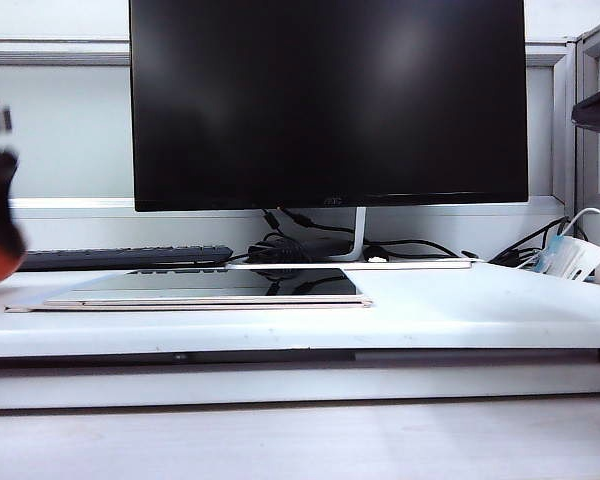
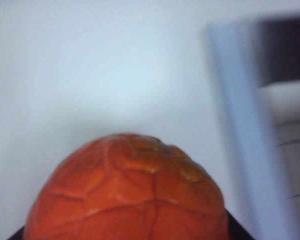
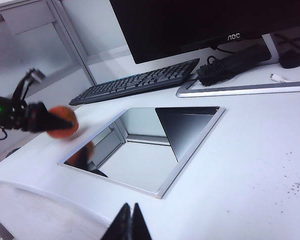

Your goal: Place the orange on the center of the mirror.

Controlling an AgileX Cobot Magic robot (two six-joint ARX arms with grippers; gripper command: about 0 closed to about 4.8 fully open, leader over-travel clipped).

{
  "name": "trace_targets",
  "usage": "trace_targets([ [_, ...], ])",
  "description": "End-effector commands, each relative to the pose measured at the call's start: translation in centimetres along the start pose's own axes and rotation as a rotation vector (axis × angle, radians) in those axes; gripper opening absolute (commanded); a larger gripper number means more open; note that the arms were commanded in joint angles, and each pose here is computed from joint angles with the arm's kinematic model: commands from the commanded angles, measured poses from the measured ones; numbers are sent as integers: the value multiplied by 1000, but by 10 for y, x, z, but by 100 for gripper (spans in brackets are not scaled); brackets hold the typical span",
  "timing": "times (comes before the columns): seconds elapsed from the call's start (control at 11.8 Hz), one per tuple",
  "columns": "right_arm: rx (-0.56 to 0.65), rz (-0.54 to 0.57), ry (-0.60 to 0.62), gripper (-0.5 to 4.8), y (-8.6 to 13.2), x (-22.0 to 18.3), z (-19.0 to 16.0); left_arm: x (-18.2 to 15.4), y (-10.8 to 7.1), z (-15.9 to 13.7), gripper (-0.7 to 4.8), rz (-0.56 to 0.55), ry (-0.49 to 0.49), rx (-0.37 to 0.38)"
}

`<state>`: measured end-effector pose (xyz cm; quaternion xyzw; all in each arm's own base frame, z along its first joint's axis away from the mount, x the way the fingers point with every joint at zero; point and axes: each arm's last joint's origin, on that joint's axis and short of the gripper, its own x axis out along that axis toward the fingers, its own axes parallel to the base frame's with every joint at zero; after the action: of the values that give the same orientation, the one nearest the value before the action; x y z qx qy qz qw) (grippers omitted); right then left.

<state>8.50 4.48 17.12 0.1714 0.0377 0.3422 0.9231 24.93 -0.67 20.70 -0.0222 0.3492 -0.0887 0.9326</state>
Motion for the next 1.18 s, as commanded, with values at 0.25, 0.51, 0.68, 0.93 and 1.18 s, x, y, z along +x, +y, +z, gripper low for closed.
trace_targets([
  [0.25,-8,3,-16,-1,0,0,0,-16,-16,28,348,-468,-257,52],
  [0.51,-8,3,-16,-1,0,0,0,-17,-53,35,348,-636,-328,165],
  [0.68,-8,4,-16,-1,0,0,0,-19,-90,37,348,-575,-408,227],
  [0.93,-11,11,-24,-1,0,0,1,29,-134,19,348,-402,-407,210],
  [1.18,-12,11,-26,-1,0,0,1,52,-134,6,348,-386,-316,197],
])
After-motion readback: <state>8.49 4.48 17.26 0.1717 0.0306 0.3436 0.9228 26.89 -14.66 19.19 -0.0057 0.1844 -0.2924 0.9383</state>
